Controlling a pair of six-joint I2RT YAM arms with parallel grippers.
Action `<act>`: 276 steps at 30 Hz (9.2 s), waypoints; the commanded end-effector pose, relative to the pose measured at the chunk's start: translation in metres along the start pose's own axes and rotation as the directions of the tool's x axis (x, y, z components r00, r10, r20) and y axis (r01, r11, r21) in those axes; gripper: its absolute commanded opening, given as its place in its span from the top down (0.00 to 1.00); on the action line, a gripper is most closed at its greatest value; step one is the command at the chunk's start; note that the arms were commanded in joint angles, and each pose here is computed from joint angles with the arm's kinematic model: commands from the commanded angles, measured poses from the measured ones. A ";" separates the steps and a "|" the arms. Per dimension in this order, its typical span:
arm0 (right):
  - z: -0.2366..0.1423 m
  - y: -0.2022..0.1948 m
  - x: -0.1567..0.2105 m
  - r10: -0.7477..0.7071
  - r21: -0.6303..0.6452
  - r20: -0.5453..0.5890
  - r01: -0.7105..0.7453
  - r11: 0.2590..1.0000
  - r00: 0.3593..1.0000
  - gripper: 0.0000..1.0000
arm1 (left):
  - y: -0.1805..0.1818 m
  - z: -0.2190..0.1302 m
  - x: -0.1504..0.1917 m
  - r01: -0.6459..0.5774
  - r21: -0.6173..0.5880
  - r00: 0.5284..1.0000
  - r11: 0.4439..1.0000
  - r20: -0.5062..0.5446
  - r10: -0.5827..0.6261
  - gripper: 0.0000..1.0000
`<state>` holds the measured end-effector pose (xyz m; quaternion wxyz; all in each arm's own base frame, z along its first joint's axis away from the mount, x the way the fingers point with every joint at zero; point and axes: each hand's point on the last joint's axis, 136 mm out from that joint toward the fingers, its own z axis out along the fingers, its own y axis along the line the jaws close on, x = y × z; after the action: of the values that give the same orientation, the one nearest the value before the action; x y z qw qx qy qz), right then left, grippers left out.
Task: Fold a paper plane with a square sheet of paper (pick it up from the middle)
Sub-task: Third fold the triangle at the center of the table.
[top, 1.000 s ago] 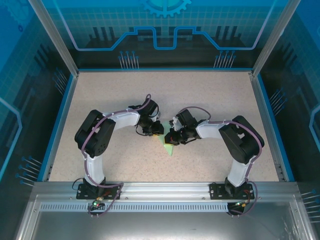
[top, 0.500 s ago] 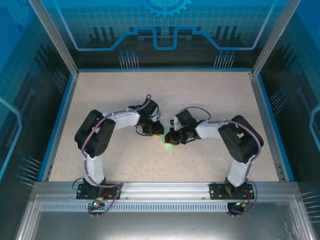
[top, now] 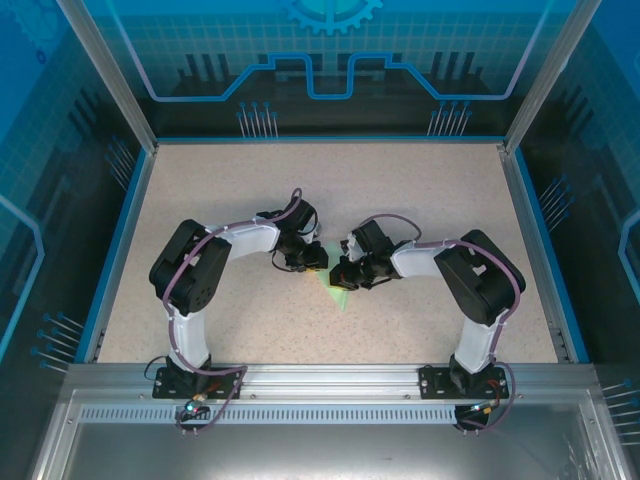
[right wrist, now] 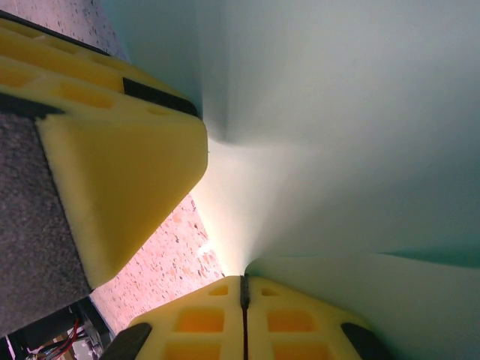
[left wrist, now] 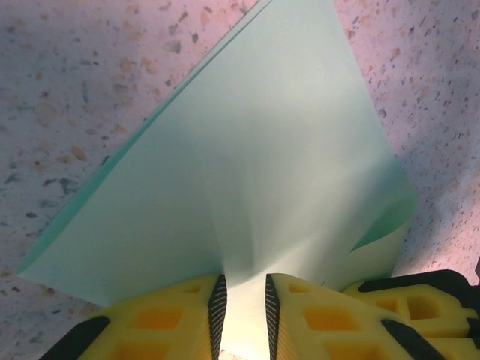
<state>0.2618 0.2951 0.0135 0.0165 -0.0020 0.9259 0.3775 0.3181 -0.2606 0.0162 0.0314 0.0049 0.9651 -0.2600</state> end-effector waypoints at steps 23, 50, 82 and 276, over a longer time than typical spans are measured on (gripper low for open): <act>0.010 -0.022 0.013 0.000 0.077 -0.022 0.002 0.997 1.000 0.66 | -0.006 -0.008 0.006 -0.007 0.038 1.000 0.999 -0.008 0.008 0.73; 0.012 -0.032 0.022 -0.010 0.092 -0.032 0.013 0.996 0.999 0.87 | -0.028 -0.040 0.029 0.087 0.222 0.996 0.971 0.008 -0.091 0.76; 0.011 -0.039 0.029 -0.005 0.101 -0.044 0.010 0.995 0.999 1.00 | -0.013 0.003 0.053 0.150 0.204 0.989 0.967 -0.043 -0.145 0.95; -0.021 -0.029 0.075 -0.089 0.128 -0.081 0.099 0.987 0.993 1.00 | 0.069 0.037 0.052 -0.097 -0.354 0.989 0.930 -0.142 0.049 0.98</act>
<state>0.2135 0.2680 0.0125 0.0416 -0.0532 0.9399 0.3347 0.2879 -0.2815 0.0094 0.0166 0.0681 0.9710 -0.2287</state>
